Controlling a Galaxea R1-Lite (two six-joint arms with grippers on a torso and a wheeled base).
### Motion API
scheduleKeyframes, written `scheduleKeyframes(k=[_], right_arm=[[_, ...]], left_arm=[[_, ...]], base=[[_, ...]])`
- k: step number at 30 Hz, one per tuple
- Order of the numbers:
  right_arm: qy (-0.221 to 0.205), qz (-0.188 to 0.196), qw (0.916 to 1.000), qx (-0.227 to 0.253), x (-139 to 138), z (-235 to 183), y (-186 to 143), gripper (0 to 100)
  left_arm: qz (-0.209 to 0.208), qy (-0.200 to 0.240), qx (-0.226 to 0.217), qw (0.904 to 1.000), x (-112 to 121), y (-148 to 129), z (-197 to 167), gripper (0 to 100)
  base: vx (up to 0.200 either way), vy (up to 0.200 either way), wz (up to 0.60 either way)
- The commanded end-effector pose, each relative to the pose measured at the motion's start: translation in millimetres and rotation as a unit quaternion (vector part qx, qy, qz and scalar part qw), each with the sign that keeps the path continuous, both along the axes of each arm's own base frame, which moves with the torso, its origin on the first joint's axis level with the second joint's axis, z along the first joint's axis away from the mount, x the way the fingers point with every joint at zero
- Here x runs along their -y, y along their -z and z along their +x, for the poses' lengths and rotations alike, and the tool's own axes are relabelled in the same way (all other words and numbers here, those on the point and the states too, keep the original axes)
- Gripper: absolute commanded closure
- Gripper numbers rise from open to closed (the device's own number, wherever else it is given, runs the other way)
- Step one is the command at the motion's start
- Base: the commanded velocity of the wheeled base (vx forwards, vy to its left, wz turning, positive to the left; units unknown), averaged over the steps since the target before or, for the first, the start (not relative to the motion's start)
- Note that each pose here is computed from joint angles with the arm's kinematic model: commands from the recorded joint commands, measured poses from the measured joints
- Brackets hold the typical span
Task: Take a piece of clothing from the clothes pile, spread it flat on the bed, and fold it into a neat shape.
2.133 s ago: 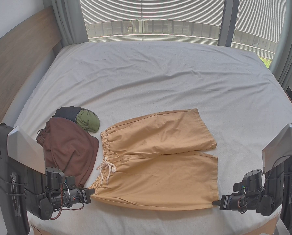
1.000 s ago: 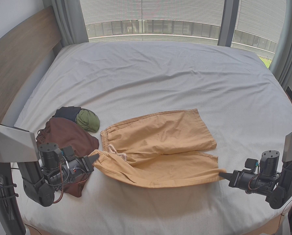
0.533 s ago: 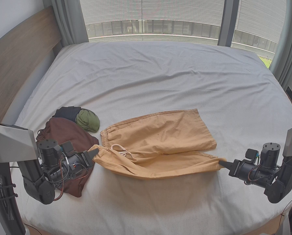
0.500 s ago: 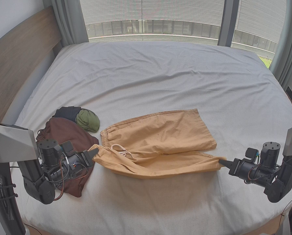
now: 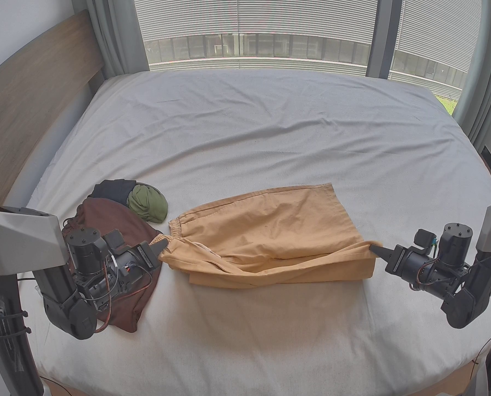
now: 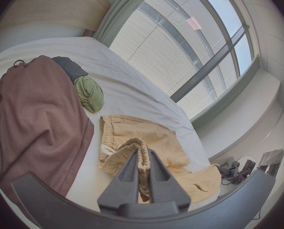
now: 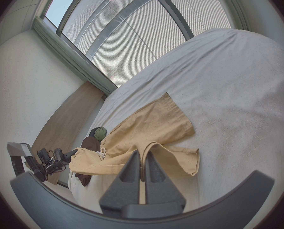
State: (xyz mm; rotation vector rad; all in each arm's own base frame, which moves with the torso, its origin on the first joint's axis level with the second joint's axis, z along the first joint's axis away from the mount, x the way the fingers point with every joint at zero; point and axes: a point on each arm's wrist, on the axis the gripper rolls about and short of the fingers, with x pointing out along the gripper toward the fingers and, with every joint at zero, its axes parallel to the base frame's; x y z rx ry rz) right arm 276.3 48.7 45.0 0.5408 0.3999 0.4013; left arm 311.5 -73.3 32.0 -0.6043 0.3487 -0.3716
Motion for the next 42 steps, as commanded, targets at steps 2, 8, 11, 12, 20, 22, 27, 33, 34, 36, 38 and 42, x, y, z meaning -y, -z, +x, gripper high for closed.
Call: scheduleKeyframes(k=[2,8,11,12,20,22,27,33,34,36,38,42], right_arm=[[0.003,0.004,0.9997,0.024,1,8,-7,100],[0.001,0.011,0.9977,0.066,-1,23,-23,100],[0.003,0.012,0.9973,0.073,-1,32,-27,100],[0.004,0.012,0.9972,0.073,-1,35,-28,100],[0.01,0.013,0.9963,0.085,1,53,-38,100],[0.011,0.013,0.9958,0.09,1,58,-42,100],[0.012,0.014,0.9952,0.096,0,70,-48,100],[0.013,0.013,0.9957,0.091,-1,86,-46,100],[0.013,0.013,0.9958,0.089,-1,88,-46,100],[0.013,0.013,0.996,0.087,-2,94,-45,100],[0.013,0.013,0.996,0.088,-2,98,-45,100],[0.014,0.013,0.9957,0.091,-2,104,-50,100]], left_arm=[[-0.009,0.0,0.004,1.0,1,-1,4,100],[-0.016,-0.006,0.009,0.9998,3,-1,10,100],[-0.019,-0.023,0.013,0.9995,4,-1,14,100],[-0.019,-0.026,0.014,0.9994,4,-1,16,100],[-0.029,-0.038,0.015,0.9988,6,2,24,100],[-0.041,-0.038,0.011,0.9984,8,2,24,100],[-0.048,-0.056,0.021,0.9971,10,0,30,100],[-0.048,-0.069,0.025,0.9961,10,3,37,100],[-0.047,-0.071,0.026,0.9961,10,4,38,100],[-0.048,-0.077,0.03,0.9955,10,4,41,100],[-0.048,-0.083,0.033,0.9949,10,4,43,100],[-0.047,-0.086,0.033,0.9947,11,8,46,100]], base=[[0.0,0.0,0.0],[0.0,0.0,0.0],[0.0,0.0,0.0],[0.0,0.0,0.0],[0.0,0.0,0.0],[0.0,0.0,0.0],[0.0,0.0,0.0],[0.0,0.0,0.0],[0.0,0.0,0.0],[0.0,0.0,0.0],[0.0,0.0,0.0],[0.0,0.0,0.0]])
